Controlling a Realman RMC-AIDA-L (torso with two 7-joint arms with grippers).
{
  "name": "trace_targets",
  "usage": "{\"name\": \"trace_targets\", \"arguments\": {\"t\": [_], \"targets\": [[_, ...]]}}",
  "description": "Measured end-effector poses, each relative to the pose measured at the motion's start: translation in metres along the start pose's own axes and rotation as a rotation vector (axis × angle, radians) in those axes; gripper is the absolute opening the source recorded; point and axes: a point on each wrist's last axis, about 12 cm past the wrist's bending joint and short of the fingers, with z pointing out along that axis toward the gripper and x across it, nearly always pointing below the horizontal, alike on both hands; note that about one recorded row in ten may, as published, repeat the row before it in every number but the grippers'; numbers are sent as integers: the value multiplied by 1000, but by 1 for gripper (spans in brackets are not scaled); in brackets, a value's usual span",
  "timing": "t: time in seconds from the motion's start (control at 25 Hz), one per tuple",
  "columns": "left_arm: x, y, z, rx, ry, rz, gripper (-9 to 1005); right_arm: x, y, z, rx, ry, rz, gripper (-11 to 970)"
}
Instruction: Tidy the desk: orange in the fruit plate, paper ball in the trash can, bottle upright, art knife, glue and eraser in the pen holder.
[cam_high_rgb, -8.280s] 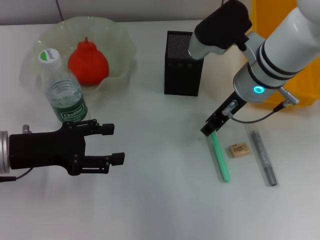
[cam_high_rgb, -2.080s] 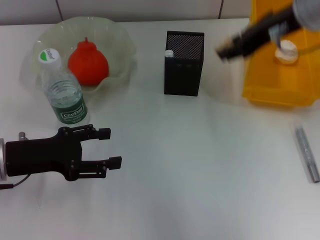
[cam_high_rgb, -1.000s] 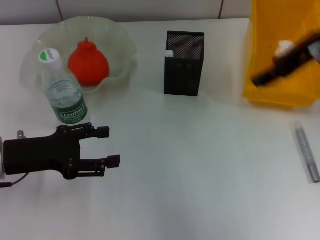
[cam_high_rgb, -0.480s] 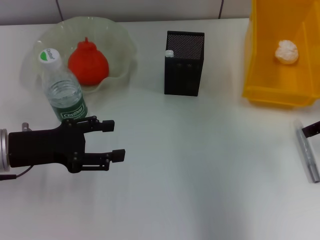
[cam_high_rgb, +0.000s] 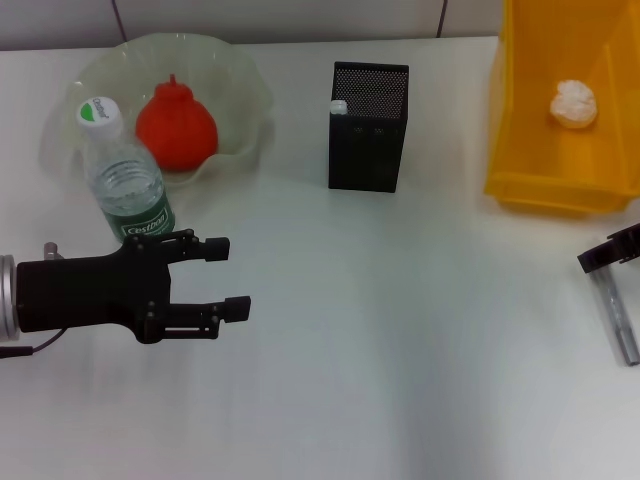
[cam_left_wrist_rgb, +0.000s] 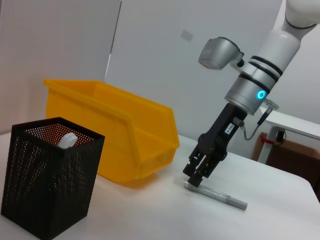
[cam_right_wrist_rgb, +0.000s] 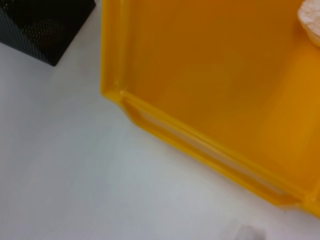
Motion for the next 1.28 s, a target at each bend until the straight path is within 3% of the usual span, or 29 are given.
{"name": "trace_targets", "arguments": {"t": [0.16, 0.6, 0.8, 1.08, 1.28], "targets": [[0, 0, 0, 3, -2, -1, 841, -3, 2, 3, 0, -1, -8, 493], [0, -1, 0, 4, -3, -5, 841, -3, 2, 11, -6, 20, -9, 286], [0, -1, 1, 5, -4, -5, 840, -2, 2, 13, -7, 23, -11, 290], [1, -2, 0, 3, -4, -7, 840, -2, 2, 16, -9, 25, -16, 180], [2, -2, -1, 2, -4, -10, 840, -4, 4, 17, -12, 26, -24, 156]]}}
